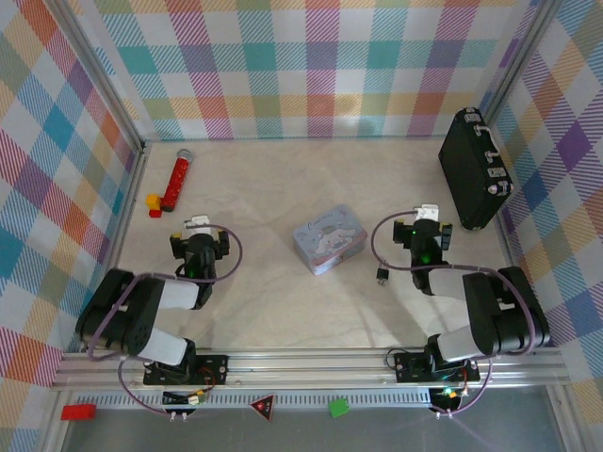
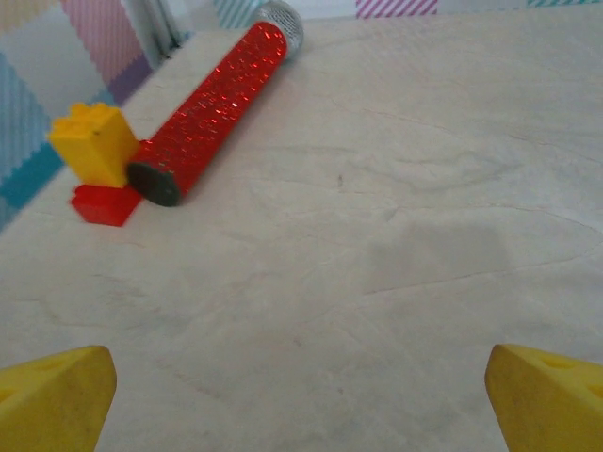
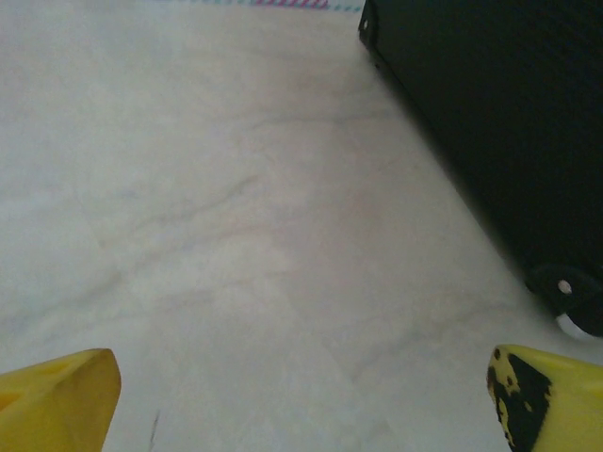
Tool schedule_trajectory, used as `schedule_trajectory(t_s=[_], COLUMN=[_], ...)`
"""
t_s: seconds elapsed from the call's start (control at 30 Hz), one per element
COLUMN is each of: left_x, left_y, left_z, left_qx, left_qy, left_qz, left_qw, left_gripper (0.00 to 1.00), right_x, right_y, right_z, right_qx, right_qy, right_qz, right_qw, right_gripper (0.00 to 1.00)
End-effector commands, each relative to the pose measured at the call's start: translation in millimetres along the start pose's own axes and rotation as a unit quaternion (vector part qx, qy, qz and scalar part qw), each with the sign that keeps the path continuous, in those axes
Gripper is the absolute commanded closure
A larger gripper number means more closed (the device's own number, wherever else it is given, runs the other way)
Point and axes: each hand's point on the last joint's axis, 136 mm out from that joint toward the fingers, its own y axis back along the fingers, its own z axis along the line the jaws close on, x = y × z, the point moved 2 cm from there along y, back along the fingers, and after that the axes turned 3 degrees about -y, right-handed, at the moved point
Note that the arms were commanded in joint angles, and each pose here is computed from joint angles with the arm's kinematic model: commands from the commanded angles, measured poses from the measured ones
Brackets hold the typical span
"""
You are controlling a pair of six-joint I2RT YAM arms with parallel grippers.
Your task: Unlock the padlock with the key
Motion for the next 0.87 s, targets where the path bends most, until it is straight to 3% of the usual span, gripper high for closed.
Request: schedule_trajectory(t_s=[0.0, 0.03, 0.13, 0.83], left_x=[-24, -18, -20, -20], left_y=[-12, -15, -26, -29], left_z=[-10, -12, -9, -6], left_qx=[0.053, 0.062, 0.060, 0.059], left_qy=[0.038, 0.035, 0.046, 0.055], left_qz=[-0.048, -0.016, 0.001, 0.000], left_qw=[0.997, 0.997, 0.997, 0.997], left_gripper=[0.00, 0.00, 0.00, 0.00], right_x=[-24, -22, -14, -15], right_y=[-2, -4, -13, -15], right_z=[17, 19, 18, 13], right_qx=[-0.097, -0.102, -0.109, -0.107], right_qy=[-0.029, -0.029, -0.037, -0.048], right_qz=[-0.048, -0.050, -0.028, -0.028], right_qw=[0.994, 0.993, 0.993, 0.993], right_gripper=[0.01, 0.01, 0.01, 0.01])
